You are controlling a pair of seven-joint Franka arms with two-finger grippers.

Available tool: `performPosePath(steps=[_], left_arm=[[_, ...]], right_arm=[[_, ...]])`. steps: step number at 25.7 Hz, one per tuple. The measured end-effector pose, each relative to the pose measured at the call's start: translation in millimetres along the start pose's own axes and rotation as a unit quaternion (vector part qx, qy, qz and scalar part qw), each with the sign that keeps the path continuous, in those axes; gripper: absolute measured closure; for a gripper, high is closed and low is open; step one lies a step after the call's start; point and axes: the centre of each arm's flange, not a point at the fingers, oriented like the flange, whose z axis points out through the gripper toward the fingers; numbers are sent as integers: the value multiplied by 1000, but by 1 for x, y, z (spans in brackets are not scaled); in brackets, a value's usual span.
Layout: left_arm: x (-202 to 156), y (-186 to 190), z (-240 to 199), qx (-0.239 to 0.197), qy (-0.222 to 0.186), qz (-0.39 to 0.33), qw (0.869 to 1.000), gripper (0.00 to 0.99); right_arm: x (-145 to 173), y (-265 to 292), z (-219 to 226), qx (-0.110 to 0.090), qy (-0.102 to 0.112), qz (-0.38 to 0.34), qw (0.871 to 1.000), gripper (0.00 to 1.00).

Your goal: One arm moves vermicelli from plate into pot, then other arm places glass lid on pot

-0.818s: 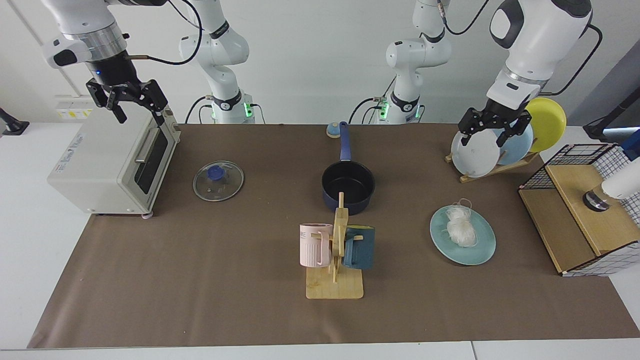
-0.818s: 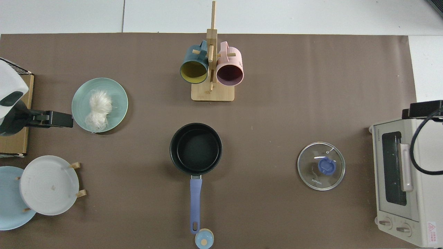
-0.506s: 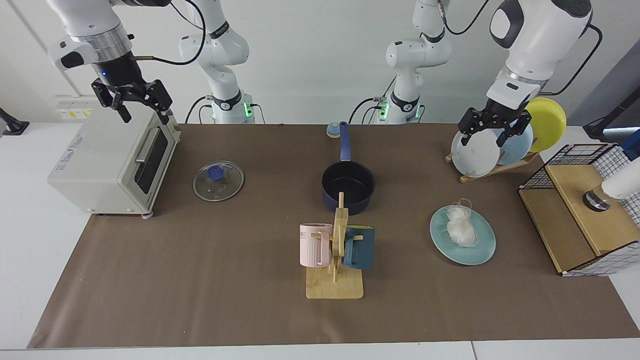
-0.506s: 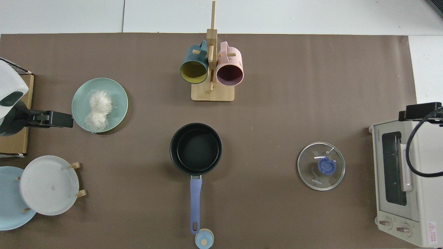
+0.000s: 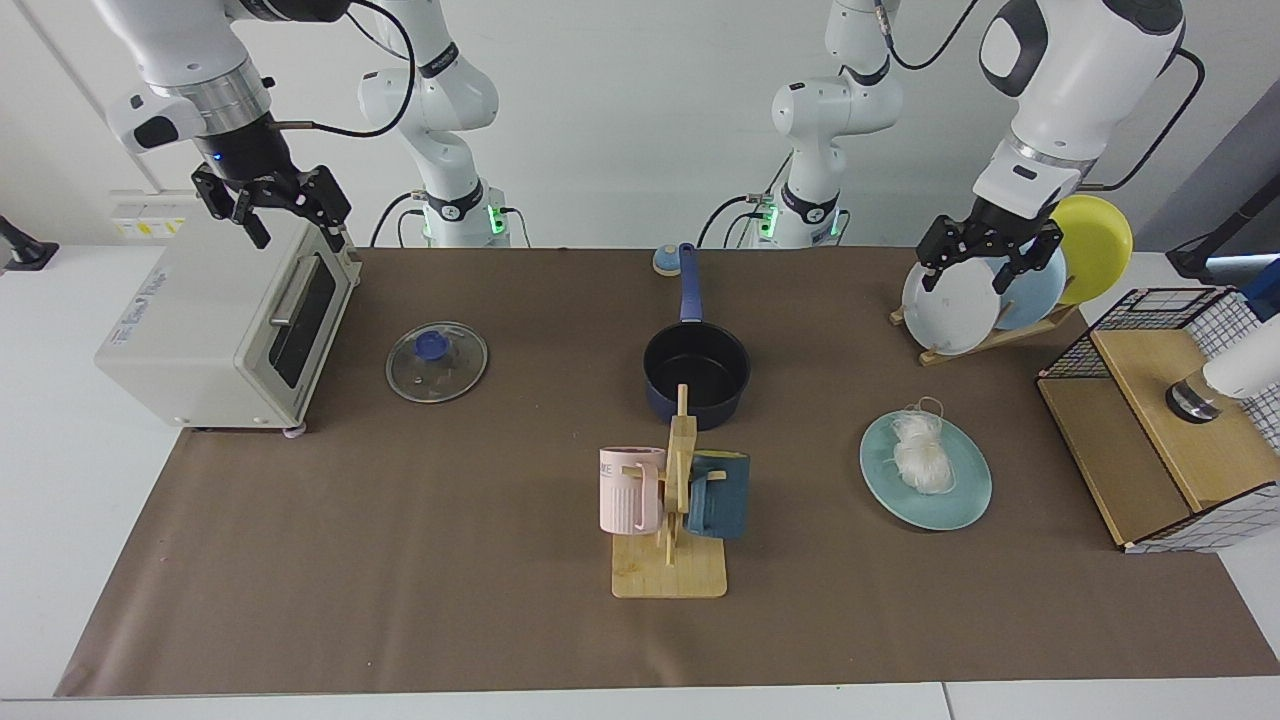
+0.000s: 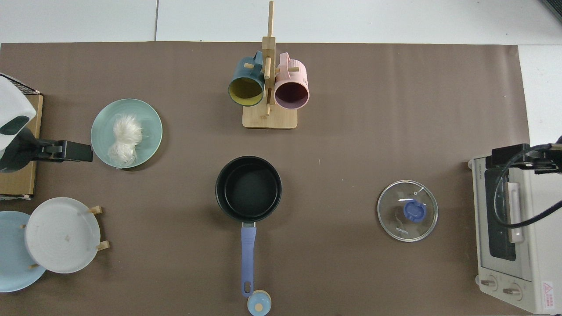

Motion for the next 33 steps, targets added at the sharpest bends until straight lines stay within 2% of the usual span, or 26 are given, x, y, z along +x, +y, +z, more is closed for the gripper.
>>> performPosePath(steps=[3, 8, 14, 16, 20, 24, 29, 33], left_arm=[[0, 0, 0, 0, 0, 0, 1000, 0], [0, 3, 0, 0, -1, 3, 1000, 0], [1, 9, -1, 0, 2, 8, 1000, 0], [3, 6, -3, 1, 14, 5, 1000, 0], [19, -5, -3, 3, 63, -3, 998, 0], [40, -15, 23, 2, 83, -9, 997, 0], [68, -23, 79, 1, 80, -11, 997, 0], [78, -34, 106, 16, 71, -10, 997, 0]], right_arm=[[-4, -2, 11, 0, -1, -2, 1000, 0], [-17, -12, 41, 0, 11, -12, 1000, 0], [-41, -30, 82, -6, 2, -34, 999, 0], [-45, -35, 92, -8, 2, -39, 999, 0], [-52, -40, 116, -15, 1, -52, 999, 0], [-57, -38, 149, -19, 3, -66, 998, 0], [-67, -33, 186, -25, -4, -74, 997, 0], [-73, -31, 204, -29, -16, -75, 997, 0]])
